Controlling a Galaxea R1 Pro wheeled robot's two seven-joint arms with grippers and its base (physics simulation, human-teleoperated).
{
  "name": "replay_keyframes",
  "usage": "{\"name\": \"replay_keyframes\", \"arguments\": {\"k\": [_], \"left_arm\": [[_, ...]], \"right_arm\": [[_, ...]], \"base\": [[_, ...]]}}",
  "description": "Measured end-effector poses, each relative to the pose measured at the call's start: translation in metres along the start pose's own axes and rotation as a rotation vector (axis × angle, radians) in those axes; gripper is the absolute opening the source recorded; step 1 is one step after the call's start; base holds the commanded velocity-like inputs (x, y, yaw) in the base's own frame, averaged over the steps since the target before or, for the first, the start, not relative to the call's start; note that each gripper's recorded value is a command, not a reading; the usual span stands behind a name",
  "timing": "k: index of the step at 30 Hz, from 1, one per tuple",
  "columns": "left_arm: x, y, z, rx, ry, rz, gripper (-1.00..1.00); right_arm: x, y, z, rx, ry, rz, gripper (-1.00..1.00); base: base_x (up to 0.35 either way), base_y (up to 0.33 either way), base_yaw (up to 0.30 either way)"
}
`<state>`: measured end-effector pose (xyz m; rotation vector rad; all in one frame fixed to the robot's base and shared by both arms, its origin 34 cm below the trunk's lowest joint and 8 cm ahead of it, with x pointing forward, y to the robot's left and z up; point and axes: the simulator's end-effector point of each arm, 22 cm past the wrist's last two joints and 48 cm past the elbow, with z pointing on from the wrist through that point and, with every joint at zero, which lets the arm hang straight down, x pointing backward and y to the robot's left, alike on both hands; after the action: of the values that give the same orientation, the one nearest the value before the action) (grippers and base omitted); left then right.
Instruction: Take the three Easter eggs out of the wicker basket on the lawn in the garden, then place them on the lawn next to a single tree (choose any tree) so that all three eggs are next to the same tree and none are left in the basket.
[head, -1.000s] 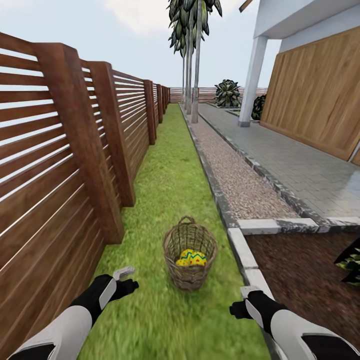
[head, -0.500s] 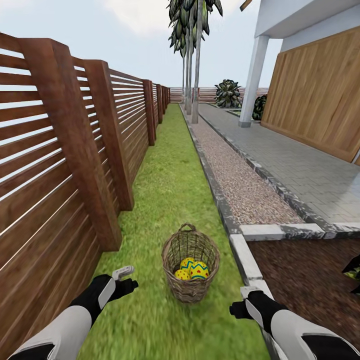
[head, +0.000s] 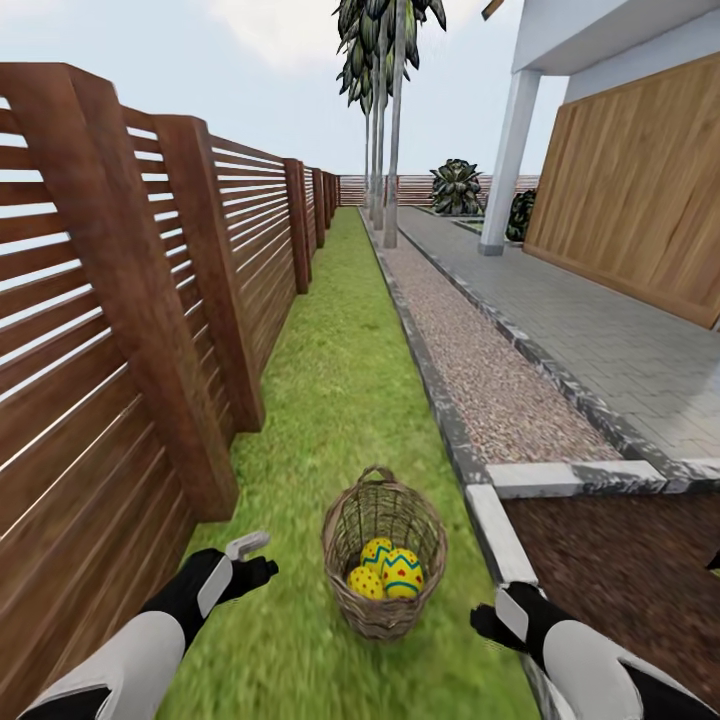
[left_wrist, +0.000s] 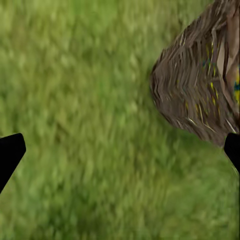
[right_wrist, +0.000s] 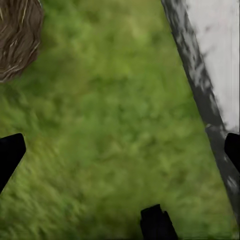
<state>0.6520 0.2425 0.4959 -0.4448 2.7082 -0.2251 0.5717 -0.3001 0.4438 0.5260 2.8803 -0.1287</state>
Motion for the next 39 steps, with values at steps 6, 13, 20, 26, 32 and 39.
{"name": "replay_keyframes", "arguments": {"k": [6,13,20,26,32,39], "left_arm": [[0.003,-0.017,0.001,0.039,0.004,-0.041,1.00],[0.003,-0.018,0.001,0.042,0.003,-0.046,1.00],[0.003,-0.018,0.001,0.042,0.002,-0.046,1.00],[0.003,-0.018,0.001,0.043,0.002,-0.046,1.00],[-0.003,-0.019,-0.001,0.046,-0.011,-0.047,1.00],[-0.005,-0.020,-0.001,0.047,-0.014,-0.045,1.00]], "right_arm": [[0.012,0.002,-0.001,0.028,0.033,0.096,1.00],[0.021,0.013,0.000,-0.012,0.069,0.198,1.00],[0.043,0.029,-0.003,-0.009,0.153,0.391,1.00],[0.062,0.083,-0.012,-0.081,0.203,0.510,1.00],[0.047,0.096,-0.013,-0.076,0.109,0.580,1.00],[0.019,0.113,-0.025,-0.109,0.070,0.587,1.00]], "base": [[0.324,0.000,0.000],[0.202,0.000,0.000],[0.016,0.000,0.000],[0.001,0.000,0.000],[0.000,0.000,0.000],[0.000,0.000,0.000]]}}
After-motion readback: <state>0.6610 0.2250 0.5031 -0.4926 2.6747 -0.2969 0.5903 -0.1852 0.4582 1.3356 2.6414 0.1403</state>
